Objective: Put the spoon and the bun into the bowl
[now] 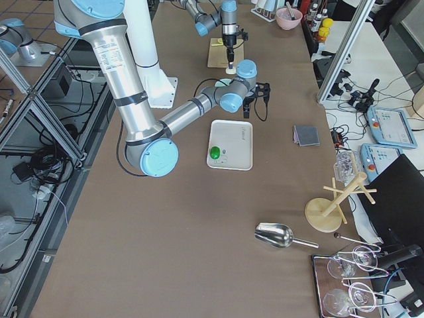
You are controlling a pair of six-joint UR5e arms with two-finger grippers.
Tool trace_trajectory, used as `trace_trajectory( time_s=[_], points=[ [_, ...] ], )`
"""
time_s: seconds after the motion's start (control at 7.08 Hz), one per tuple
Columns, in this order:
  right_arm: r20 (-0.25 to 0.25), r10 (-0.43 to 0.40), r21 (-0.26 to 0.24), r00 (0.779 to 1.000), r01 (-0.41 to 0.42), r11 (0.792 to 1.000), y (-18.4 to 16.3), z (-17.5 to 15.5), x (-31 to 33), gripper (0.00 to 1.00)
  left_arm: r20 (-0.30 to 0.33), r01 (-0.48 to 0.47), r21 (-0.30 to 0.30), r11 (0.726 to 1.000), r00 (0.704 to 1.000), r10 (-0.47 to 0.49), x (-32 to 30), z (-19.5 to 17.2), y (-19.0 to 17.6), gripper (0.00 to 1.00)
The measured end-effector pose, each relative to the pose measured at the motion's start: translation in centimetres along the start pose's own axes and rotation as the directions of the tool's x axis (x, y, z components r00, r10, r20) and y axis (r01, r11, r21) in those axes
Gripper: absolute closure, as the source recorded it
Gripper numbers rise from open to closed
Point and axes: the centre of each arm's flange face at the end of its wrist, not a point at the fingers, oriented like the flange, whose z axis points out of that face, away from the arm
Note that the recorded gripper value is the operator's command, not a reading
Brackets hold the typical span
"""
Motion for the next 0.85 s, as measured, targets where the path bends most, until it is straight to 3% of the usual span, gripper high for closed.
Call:
trace_trajectory(
  time_s=[0.42, 0.56, 0.85],
  points=[
    [-0.014, -0.008, -0.006, 1.0, 0.008, 1.0, -0.4, -1.7, 3.8, 0.0, -0.002, -0.018, 0.036, 0.999, 1.0, 0.018, 0.8, 0.9, 2.2, 0.02],
    [-0.021, -0.016, -0.004, 1.0, 0.016, 1.0, -1.0, -2.4, 5.1, 0.0, 0.015, -0.03, 0.048, 0.998, 0.999, 0.029, -1.1, -0.1, 0.8, 0.02],
    [-0.058, -0.066, 0.012, 0.996, 0.067, 0.998, -3.0, -5.1, 11.3, 0.0, 0.1, -0.092, 0.059, 0.994, 0.991, 0.086, -10.4, -5.1, -5.8, 0.02]
  ],
)
